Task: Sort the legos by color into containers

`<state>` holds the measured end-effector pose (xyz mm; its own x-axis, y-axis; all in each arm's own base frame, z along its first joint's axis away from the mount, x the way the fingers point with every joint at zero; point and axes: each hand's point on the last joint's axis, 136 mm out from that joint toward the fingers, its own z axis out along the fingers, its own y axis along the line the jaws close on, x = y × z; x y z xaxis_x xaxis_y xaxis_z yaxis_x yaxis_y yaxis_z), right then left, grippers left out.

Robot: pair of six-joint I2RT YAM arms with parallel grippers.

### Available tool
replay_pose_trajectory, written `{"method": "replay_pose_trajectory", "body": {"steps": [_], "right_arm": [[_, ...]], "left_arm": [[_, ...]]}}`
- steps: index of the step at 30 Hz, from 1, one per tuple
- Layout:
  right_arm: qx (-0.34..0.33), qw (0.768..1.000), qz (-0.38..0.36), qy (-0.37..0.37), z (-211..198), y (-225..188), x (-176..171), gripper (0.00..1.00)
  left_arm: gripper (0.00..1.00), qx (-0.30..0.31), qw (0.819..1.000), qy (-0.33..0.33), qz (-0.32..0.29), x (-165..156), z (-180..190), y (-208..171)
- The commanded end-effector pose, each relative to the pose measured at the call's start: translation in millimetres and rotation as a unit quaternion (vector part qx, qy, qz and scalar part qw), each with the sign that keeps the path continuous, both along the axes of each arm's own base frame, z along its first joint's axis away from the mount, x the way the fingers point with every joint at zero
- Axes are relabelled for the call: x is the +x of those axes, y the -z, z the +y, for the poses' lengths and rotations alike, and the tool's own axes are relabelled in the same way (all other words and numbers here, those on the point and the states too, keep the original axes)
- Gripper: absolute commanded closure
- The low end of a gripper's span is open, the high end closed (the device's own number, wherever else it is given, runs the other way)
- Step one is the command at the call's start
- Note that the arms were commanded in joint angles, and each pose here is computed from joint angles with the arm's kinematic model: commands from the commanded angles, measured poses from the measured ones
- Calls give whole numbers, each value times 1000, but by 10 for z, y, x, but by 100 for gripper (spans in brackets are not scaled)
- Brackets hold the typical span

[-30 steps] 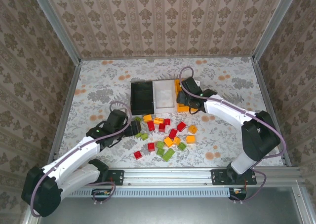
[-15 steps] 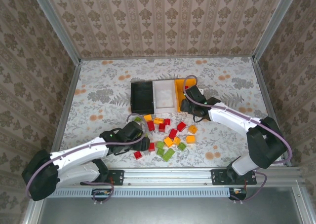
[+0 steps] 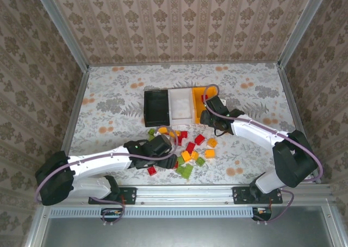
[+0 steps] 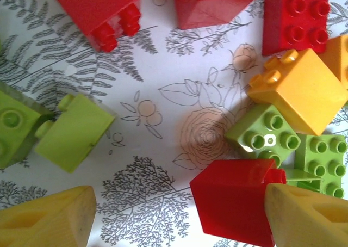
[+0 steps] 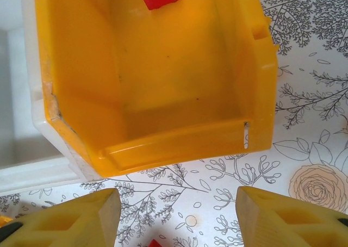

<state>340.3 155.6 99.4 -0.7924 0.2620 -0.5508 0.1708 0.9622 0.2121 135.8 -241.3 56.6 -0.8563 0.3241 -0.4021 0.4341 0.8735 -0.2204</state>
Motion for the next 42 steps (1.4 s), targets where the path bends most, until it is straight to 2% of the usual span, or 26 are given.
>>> {"method": "replay_pose_trajectory", "body": {"steps": [1, 7, 10, 17, 24, 31, 35, 42], "right_arm": [[8, 1000, -15, 4, -39, -96, -9, 41], [12, 1000, -18, 7, -69, -113, -13, 41], [12, 1000, -19, 6, -73, -126, -19, 41], [11, 1000, -15, 9, -97, -84, -40, 41], [13, 1000, -20, 13, -136, -124, -38, 41], [11, 1000, -21, 17, -169, -132, -41, 41], [19, 999, -33, 19, -179, -225, -45, 40], [22, 999, -32, 24, -193, -233, -50, 41]], "left_arm": [[17, 21, 999, 13, -22, 18, -6, -40], [15, -13, 999, 16, -47, 59, -65, -292], [12, -5, 999, 26, -41, 33, -60, -318], [16, 45, 997, 53, 21, -159, -91, 48], [18, 56, 995, 71, 37, -248, -175, 186], [30, 85, 994, 61, 43, -239, -45, 329], [35, 82, 994, 61, 44, -228, -46, 333], [52, 67, 994, 73, 44, -243, -120, 305]]}}
